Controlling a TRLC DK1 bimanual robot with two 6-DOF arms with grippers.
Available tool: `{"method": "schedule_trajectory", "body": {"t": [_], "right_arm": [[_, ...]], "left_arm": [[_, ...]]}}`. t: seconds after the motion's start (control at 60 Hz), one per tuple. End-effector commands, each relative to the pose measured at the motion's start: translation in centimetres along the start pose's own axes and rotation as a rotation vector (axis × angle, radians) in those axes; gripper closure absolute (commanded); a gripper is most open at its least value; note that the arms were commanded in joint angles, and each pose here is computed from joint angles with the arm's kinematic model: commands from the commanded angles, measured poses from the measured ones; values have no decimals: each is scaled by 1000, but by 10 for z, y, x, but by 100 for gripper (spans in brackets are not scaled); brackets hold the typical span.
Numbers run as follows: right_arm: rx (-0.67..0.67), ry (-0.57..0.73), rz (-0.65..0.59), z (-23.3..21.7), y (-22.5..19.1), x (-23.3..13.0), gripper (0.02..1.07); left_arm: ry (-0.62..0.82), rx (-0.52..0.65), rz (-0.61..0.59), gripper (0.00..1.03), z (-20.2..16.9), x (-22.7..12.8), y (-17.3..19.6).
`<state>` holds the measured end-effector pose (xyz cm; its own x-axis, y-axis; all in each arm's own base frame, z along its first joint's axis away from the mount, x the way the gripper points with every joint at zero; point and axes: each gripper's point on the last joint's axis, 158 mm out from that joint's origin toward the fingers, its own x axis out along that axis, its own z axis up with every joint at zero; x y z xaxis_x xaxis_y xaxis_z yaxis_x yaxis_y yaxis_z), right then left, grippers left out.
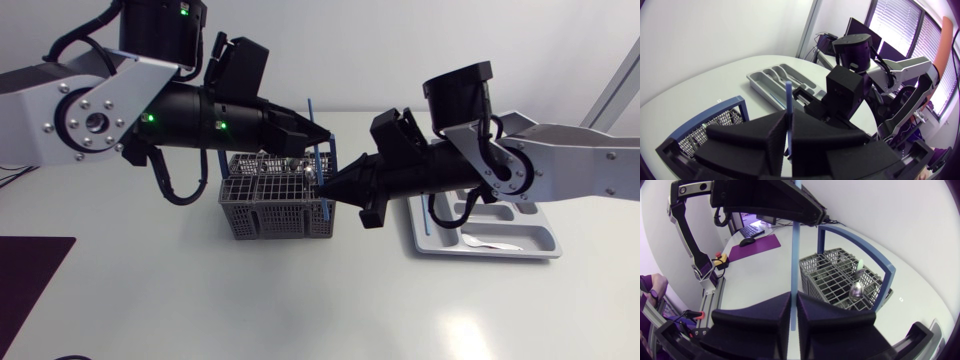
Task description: Unload the cutlery basket into the drawer organizer.
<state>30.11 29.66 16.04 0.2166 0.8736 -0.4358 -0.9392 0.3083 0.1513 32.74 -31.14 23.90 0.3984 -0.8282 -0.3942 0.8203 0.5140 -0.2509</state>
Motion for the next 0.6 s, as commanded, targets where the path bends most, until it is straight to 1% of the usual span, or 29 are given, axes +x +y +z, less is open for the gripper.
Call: {"method": "schedule_trajectory", "body": {"t": [0.0, 0.067, 0.083, 0.167, 0.2, 0.317, 0.45, 0.583], "right_arm": [[14, 22, 27, -5, 8, 6, 101], [21, 35, 31, -9, 11, 6, 101], [20, 36, 31, -9, 11, 5, 101], [23, 50, 32, -15, 14, 3, 101], [23, 59, 30, -18, 15, 2, 101], [20, 74, 16, -24, 17, -6, 101], [30, 86, -15, -34, 14, -21, 101], [48, 89, -68, -44, 5, -44, 101]], "left_arm": [[-36, -18, -1, 77, 18, -2, 3], [-46, -20, 5, 55, 23, -5, 5], [-51, -19, 8, 47, 25, -6, 6], [-68, -14, 18, 25, 32, -11, 10], [-77, -11, 22, 18, 36, -13, 11], [-112, -6, 46, 11, 51, -23, 19], [-156, -9, 88, 10, 68, -39, 35], [-178, -18, 137, 9, 73, -53, 54]]}}
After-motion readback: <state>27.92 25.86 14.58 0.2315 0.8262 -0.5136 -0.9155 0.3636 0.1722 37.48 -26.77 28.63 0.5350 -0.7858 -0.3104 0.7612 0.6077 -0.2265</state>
